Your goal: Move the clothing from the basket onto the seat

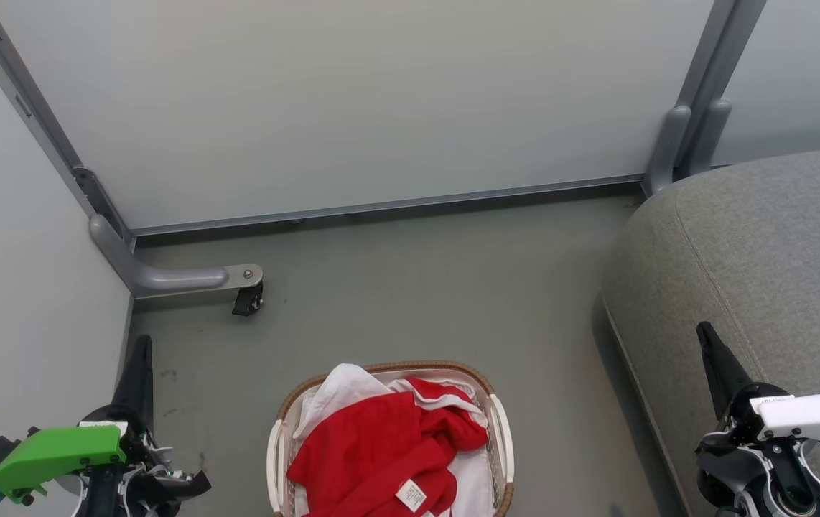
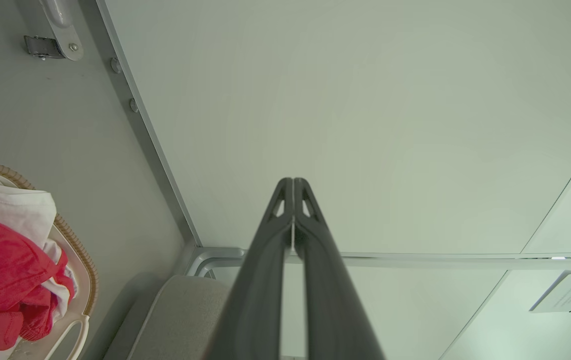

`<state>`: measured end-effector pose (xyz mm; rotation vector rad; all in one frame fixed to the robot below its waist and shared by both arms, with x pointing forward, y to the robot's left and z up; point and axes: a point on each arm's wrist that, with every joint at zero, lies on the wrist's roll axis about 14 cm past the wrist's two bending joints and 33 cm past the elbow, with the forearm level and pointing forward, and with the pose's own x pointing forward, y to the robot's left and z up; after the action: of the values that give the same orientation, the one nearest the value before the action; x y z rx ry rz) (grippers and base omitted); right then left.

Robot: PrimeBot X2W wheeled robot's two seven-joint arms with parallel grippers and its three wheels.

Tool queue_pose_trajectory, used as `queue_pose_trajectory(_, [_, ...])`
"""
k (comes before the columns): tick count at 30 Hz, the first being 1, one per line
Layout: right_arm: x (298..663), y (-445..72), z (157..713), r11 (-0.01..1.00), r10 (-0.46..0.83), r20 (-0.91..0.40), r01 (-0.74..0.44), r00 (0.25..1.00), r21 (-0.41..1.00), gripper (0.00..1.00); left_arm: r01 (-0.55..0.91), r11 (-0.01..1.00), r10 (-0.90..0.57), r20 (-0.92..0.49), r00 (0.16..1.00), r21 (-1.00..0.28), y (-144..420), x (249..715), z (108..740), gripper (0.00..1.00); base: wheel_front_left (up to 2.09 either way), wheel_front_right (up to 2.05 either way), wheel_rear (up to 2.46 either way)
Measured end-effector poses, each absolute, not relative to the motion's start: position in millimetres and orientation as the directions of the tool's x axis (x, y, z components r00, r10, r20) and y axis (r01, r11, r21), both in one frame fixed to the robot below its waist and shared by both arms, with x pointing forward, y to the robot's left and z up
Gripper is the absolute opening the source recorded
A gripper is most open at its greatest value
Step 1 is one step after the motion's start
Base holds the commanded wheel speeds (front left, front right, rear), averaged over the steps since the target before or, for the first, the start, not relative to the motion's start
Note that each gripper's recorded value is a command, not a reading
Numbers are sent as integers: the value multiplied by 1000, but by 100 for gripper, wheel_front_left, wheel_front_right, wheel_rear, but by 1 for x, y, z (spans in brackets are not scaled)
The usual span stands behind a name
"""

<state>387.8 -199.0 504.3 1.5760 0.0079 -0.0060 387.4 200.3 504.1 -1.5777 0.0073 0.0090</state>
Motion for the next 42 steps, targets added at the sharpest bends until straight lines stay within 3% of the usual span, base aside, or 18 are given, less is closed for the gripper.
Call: queue_pose_trajectory(42, [388,-199,504,-5,1,-9,9,1000,1000,0,-10,-7,1,-10,1000,-1000,200,387,504,0,0,0,0])
